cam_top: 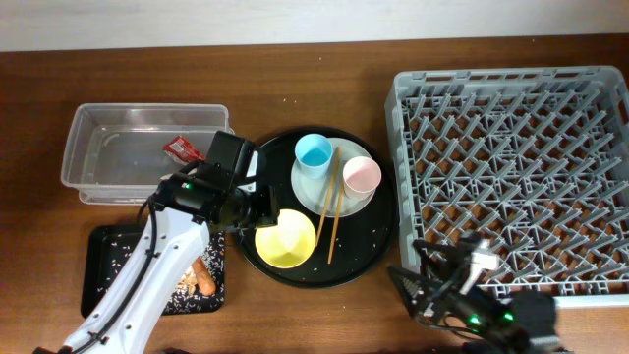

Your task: Sort waste into correct bins and load items into the dishwasher rack

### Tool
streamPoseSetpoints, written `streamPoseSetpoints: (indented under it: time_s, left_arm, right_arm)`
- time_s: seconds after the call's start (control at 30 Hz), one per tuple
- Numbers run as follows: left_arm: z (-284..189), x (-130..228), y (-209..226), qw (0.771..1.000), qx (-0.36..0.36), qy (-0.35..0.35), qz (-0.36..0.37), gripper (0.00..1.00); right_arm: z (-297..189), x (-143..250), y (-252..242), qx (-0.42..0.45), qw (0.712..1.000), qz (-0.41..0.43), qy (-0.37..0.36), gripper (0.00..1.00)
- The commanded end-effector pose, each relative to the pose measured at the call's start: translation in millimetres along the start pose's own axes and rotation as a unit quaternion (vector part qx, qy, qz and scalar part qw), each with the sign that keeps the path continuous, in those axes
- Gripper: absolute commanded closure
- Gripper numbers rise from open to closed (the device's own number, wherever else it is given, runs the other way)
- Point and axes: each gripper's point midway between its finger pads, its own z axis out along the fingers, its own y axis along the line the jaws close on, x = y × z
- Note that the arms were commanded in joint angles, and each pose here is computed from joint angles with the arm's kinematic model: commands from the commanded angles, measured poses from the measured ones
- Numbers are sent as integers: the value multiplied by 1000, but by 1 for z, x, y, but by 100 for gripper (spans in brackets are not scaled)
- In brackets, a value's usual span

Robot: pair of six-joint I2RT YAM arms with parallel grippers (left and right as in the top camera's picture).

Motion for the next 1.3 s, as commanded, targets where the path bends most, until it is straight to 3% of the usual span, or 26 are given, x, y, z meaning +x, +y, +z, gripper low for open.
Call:
streamPoseSetpoints:
  time_s: [0.0,0.03,0.13,0.2,0.27,0.4,0.5,0.67,0.73,0.77,0.9,1.1,1.17,1.27]
  left_arm:
    - [0,-2,-2,1000,7,1,7,50]
    - [0,-3,-2,1000,8,-2,7,50]
    - [0,-5,-3,1000,10,-6,7,49]
    - [-1,-14,-9,999,23,-23,1,49]
    - [-10,-29,-24,998,51,-47,9,49]
    - [-25,-77,-48,986,94,-139,22,50]
    - [-5,-108,-57,979,112,-168,4,51]
    - [28,-153,-70,982,106,-154,-5,52]
    - [45,-159,-69,984,101,-144,-8,58]
    - [58,-156,-64,987,92,-131,-12,66]
    - [92,-135,-46,995,56,-73,-26,67]
    - [108,-124,-46,997,48,-50,-24,68]
    - [117,-118,-48,998,44,-38,-21,74]
    - [116,-120,-47,998,45,-41,-22,96]
  right_arm:
    - [-38,-79,24,139,987,-63,-40,2]
    - [-57,-102,19,234,969,-75,-9,2]
    - [-87,-129,7,371,920,-81,102,2]
    - [-81,-139,4,392,900,-54,185,2]
    - [-61,-139,-2,372,901,-28,224,2]
    - [-35,-115,-41,383,865,31,323,2]
    - [-26,-96,-62,391,833,67,385,2]
    - [-20,-90,-72,393,822,79,405,2]
    - [-20,-90,-73,395,821,79,405,2]
    - [-21,-90,-72,395,821,79,406,2]
    - [-21,-90,-72,395,820,79,406,2]
    - [-21,-90,-72,395,820,79,407,2]
    - [-22,-89,-72,395,819,80,408,2]
    - [-22,-89,-72,395,819,80,408,2]
